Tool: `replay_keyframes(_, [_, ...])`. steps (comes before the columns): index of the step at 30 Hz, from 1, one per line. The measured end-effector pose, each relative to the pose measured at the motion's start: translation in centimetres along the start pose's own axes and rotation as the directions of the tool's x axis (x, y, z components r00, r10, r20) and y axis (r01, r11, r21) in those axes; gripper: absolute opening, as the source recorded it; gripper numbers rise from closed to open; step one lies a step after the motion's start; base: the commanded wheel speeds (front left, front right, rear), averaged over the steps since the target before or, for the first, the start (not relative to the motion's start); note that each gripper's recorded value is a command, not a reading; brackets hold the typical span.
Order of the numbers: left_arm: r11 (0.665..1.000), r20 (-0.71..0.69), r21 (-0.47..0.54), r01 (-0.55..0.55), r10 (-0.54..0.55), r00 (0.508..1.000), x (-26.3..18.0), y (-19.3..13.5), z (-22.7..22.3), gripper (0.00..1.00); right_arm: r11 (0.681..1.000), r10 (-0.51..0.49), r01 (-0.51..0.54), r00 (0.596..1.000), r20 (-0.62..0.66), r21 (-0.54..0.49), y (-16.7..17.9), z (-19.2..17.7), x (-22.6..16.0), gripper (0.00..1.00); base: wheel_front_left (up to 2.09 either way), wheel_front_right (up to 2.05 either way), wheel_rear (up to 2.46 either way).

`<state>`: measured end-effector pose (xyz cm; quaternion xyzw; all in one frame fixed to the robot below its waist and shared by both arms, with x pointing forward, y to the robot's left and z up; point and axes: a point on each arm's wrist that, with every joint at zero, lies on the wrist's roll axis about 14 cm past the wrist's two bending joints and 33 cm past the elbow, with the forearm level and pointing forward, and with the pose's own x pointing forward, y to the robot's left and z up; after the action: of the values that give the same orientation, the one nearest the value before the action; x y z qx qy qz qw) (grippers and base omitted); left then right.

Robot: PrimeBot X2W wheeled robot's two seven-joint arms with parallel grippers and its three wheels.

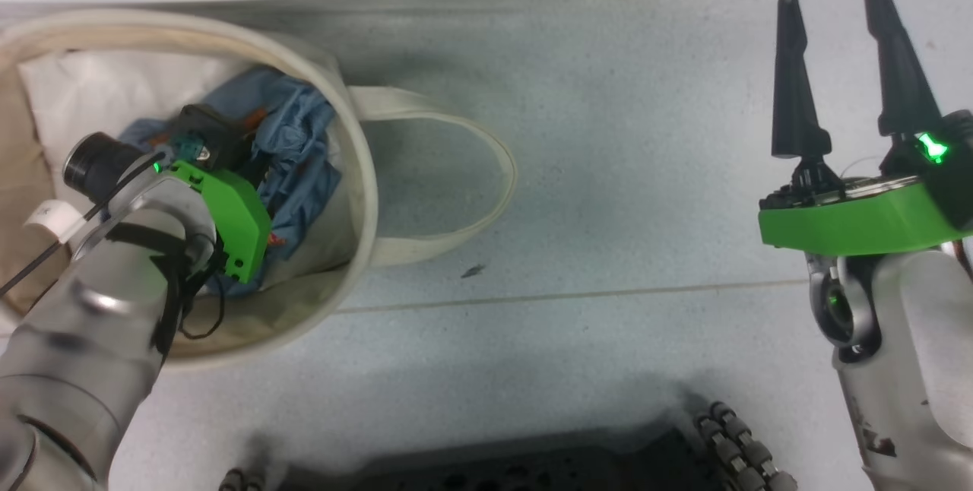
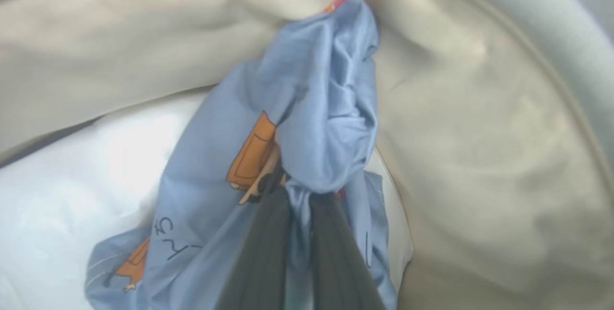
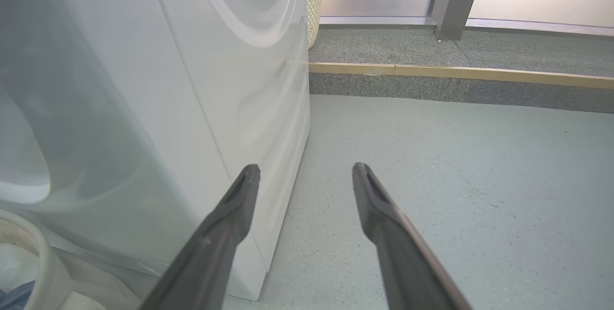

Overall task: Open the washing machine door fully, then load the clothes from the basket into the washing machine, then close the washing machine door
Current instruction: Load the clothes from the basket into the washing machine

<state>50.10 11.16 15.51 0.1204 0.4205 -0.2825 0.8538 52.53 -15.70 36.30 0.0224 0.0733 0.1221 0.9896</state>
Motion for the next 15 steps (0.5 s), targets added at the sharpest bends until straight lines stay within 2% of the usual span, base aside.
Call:
replay_keyframes(3, [0.998,0.05,-0.049,-0.027,0.029,0.998,-0.7,0.5,1.7,0.0,1.0,0.006,-0.007,1.0,0.019,0.017,0.4,0.6,0.0,1.0,0.0,0.0,0.0])
replay_keyframes(8, [0.987,0.237,-0.155,-0.039,0.075,0.969,-2.9,0.4,7.5,0.0,0.999,0.003,-0.006,0.999,0.053,0.052,0.9,2.1,-0.4,1.0,0.0,0.0,0.0])
replay_keyframes(15, [0.966,0.347,-0.24,-0.096,0.178,0.921,-9.4,0.9,8.8,0.0,0.995,0.003,-0.012,0.996,0.092,0.104,1.8,5.1,-1.7,1.0,0.0,0.0,0.0])
